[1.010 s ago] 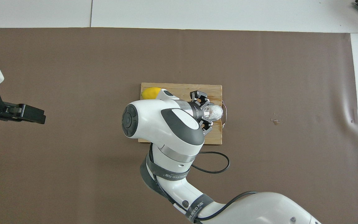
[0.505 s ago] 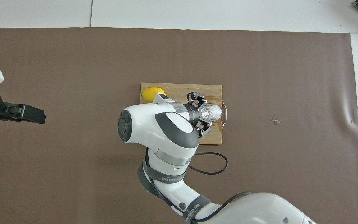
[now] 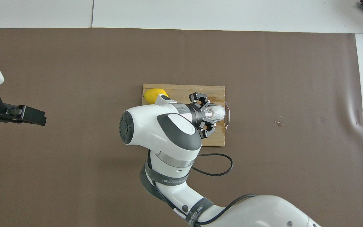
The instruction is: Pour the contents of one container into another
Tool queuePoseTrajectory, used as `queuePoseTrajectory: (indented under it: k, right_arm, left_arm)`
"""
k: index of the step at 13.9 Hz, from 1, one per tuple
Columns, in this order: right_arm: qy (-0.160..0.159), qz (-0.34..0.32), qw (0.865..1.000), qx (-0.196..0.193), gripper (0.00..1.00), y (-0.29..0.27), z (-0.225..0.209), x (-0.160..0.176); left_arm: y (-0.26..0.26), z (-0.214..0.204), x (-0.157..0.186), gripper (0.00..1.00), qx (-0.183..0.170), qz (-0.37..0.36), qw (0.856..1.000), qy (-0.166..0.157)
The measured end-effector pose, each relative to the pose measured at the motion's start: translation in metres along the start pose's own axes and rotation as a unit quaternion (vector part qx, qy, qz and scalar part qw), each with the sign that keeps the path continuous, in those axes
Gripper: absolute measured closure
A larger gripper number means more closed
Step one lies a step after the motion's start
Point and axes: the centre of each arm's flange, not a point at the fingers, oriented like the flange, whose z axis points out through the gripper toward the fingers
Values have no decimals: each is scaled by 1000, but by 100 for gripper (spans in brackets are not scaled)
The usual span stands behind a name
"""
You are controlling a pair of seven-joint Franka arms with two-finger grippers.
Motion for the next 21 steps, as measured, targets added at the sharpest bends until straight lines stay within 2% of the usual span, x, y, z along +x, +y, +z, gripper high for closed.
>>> queuePoseTrajectory:
  k: [10,14,21]
  right_arm:
    - [-6,-21,1000,-2,48,5,-7,5]
    - [-22,-37,999,-8,48,2,-13,11]
    - [-26,-46,999,-14,48,2,-16,14]
  left_arm:
    - [0,0,0,0,0,0,1000,0]
    - [0,0,0,0,0,0,1000,0]
    - [0,0,0,0,0,0,1000,0]
